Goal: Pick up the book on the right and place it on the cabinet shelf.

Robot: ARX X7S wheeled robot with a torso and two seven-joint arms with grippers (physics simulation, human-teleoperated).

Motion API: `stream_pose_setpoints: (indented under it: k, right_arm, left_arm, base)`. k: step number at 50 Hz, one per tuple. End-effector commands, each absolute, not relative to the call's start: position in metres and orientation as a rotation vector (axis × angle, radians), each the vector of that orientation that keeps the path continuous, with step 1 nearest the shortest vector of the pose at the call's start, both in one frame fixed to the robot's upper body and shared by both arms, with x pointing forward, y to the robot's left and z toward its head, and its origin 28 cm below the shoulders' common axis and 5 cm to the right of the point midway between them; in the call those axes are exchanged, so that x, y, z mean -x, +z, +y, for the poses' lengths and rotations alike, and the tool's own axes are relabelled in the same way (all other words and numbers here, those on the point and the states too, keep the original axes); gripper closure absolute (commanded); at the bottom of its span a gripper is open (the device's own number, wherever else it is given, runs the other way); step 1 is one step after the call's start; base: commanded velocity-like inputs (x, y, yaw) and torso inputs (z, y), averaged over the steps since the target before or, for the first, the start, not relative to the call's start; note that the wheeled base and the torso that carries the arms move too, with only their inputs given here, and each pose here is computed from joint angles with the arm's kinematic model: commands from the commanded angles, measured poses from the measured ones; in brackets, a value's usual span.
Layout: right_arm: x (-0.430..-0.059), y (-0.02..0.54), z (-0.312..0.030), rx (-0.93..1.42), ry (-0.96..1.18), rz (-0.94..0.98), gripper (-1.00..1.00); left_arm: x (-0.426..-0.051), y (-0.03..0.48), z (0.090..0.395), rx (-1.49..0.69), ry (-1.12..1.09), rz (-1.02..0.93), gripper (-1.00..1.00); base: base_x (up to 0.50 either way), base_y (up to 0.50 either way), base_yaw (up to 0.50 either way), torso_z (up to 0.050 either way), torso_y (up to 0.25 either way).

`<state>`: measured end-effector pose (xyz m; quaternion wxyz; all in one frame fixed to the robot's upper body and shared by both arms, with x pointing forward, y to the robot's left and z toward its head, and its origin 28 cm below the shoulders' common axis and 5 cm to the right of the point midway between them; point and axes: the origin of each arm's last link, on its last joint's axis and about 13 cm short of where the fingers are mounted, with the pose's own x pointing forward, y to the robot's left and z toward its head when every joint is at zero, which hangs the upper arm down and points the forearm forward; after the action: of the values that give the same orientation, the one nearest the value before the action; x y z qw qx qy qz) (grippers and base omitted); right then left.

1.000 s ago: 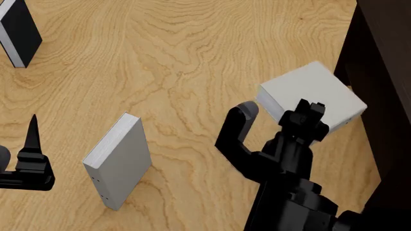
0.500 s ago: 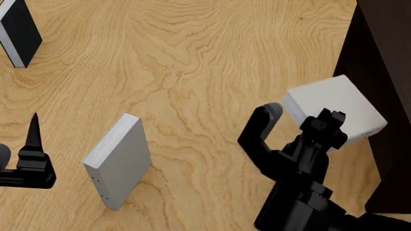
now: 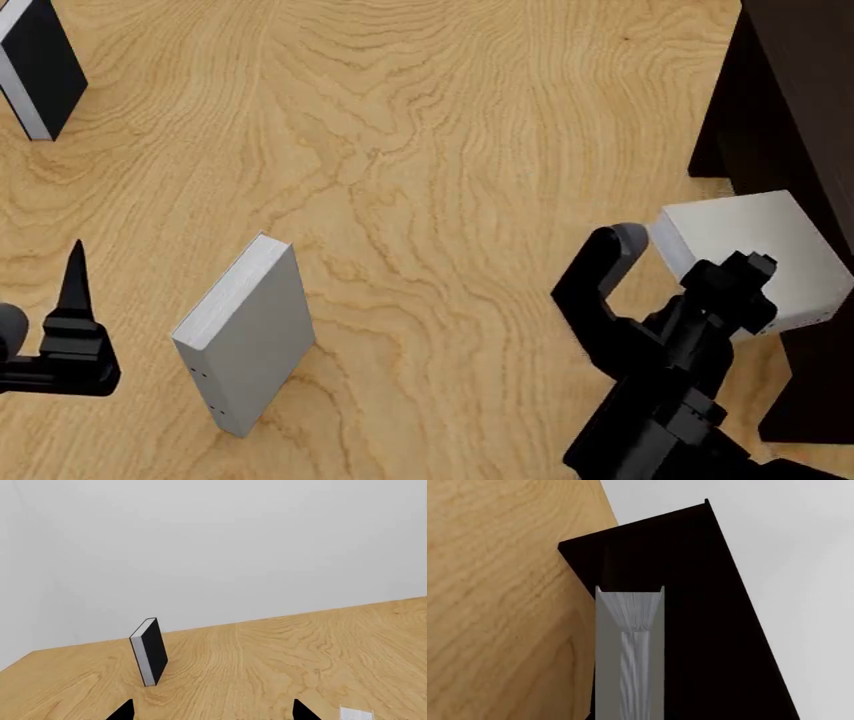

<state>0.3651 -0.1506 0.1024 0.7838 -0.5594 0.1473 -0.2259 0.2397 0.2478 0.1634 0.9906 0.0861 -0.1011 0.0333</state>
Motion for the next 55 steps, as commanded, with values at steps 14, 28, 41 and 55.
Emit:
stream_pose_setpoints:
  k: [14,28,41,55]
  right_arm:
    - [-0.380,0.104,-0.171,1.208,-0.505,0.387,1.00]
    - [-0.377,0.099,-0.182,1.139,-0.546,0.565,1.00]
    - [-0.368,0.100,-0.196,1.110,-0.623,0.695,1.00]
    - [-0.363,0.094,-0.208,1.061,-0.650,0.734,1.00]
  left_arm:
    - [-0.240,0.163,0.246,-0.175,0.061,-0.203,-1.00]
    - [-0.242,0.161,0.247,-0.175,0.063,-0.197,-1.00]
    - [-0.244,0.162,0.247,-0.173,0.064,-0.196,-1.00]
    - [-0.246,0.160,0.246,-0.175,0.060,-0.191,-1.00]
  base:
    - [0.00,0.00,0.00,0.000,0.000]
    - [0.00,0.00,0.00,0.000,0.000]
    - [0.00,0.00,-0.01,0.000,0.000]
    - [0.00,0.00,-0.01,0.000,0.000]
